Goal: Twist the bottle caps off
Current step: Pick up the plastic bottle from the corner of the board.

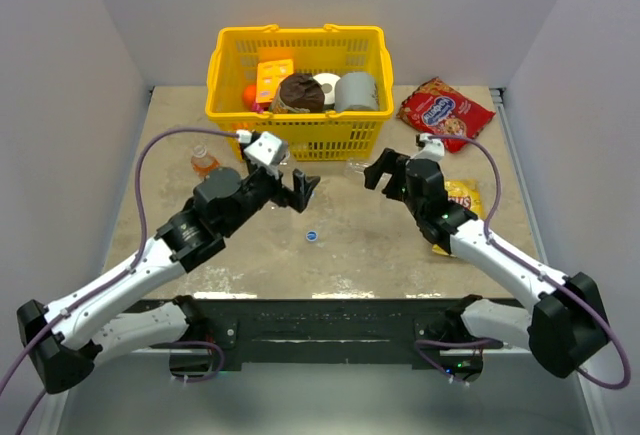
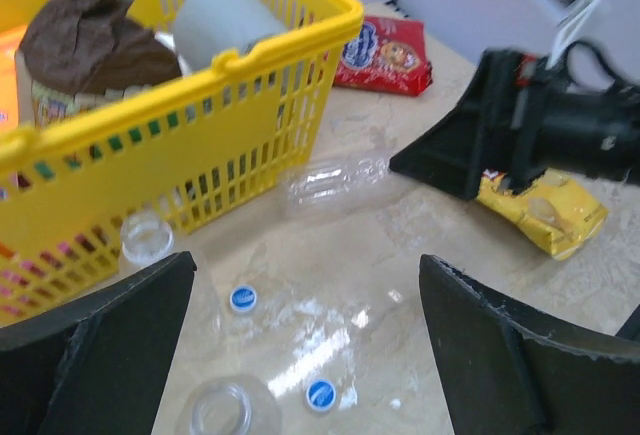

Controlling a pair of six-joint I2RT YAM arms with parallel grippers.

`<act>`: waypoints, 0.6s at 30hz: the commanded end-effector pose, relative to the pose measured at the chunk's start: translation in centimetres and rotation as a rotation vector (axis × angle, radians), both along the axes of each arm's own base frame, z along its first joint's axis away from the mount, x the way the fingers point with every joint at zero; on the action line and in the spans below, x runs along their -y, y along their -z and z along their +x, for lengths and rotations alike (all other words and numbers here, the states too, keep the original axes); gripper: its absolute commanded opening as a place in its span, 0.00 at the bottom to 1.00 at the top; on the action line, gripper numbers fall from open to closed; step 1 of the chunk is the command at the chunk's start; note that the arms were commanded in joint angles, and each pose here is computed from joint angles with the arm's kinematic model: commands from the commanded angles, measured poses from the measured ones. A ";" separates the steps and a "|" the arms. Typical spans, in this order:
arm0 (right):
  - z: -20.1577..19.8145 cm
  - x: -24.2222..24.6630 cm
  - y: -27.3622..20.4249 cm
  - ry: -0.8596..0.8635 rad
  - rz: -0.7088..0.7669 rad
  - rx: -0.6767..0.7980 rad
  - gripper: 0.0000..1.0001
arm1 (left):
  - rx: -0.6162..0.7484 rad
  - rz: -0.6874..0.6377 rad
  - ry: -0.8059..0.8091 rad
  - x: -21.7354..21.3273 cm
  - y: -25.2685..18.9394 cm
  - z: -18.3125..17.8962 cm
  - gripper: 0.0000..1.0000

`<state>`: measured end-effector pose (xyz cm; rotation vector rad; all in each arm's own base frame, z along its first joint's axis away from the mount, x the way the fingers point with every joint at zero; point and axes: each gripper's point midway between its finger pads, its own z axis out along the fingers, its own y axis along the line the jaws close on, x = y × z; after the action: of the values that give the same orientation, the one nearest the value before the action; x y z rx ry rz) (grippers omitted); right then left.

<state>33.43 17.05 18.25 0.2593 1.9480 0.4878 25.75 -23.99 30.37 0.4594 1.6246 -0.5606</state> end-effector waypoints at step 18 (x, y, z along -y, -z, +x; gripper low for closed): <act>3.0 4.7 5.3 0.816 0.773 -0.204 0.99 | 0.094 0.011 0.169 3.3 -2.4 4.3 1.00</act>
<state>34.49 13.79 12.00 1.3834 1.7590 0.6463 30.51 -27.21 30.42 0.6465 1.5930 -0.6048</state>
